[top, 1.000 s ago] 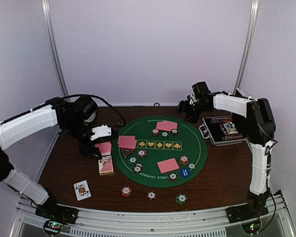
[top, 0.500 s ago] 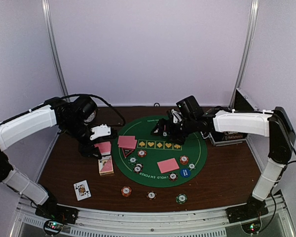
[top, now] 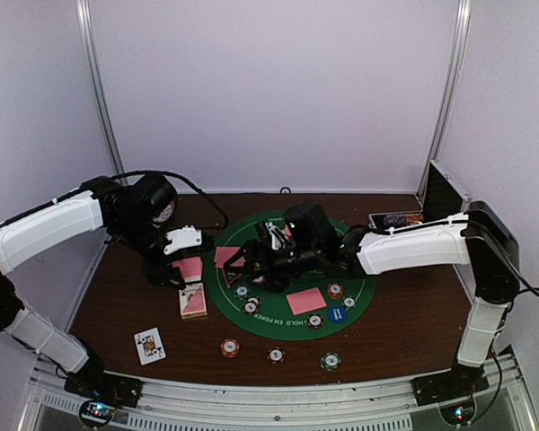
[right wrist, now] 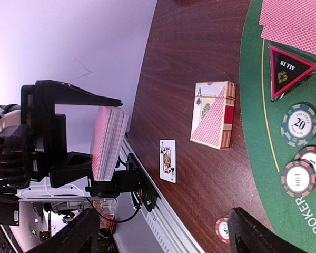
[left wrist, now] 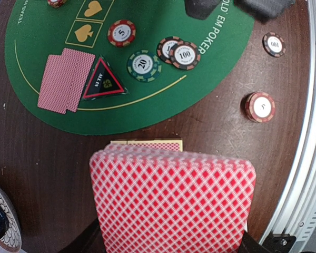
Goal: Distribute texas hold em gaming equipment
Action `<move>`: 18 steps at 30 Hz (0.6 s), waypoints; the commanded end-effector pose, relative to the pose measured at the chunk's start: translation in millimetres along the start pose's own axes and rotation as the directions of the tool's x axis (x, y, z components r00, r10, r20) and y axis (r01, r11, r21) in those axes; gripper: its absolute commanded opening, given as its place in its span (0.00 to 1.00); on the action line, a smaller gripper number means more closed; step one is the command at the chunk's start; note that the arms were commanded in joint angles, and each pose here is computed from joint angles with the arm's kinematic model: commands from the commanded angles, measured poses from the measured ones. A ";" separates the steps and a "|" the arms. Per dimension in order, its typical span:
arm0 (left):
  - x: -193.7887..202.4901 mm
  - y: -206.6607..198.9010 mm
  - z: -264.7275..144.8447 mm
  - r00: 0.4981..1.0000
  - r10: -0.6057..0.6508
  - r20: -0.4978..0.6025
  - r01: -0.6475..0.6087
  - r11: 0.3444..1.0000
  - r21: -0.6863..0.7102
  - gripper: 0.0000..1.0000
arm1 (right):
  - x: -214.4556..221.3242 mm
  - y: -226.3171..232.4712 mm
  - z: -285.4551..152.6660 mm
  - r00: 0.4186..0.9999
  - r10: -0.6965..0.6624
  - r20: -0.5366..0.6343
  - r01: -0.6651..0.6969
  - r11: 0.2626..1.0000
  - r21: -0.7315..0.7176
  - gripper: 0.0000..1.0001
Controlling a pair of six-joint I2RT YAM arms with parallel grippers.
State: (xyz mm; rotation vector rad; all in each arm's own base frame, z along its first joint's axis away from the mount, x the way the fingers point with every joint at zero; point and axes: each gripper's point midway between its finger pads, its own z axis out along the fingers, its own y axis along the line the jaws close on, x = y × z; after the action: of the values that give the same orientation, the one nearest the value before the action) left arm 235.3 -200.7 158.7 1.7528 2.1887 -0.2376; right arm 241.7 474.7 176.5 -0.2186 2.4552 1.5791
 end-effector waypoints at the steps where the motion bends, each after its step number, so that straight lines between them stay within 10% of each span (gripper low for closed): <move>1: -18.2 8.3 -15.7 0.997 0.000 0.075 0.003 0.999 -0.039 0.22 | -1.8 29.2 14.5 1.000 0.021 -0.003 -0.021 0.991 -0.130 0.86; 18: -25.8 12.2 -16.5 0.996 -0.012 0.088 0.015 0.999 -0.033 0.22 | 2.9 56.8 41.2 0.999 0.024 -0.042 -0.034 0.971 -0.237 0.82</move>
State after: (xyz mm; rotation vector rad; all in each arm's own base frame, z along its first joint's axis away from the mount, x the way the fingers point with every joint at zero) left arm 240.5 -205.1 168.2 1.7242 2.1767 -0.2424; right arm 232.9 522.3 201.7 -0.2212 2.3337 1.8426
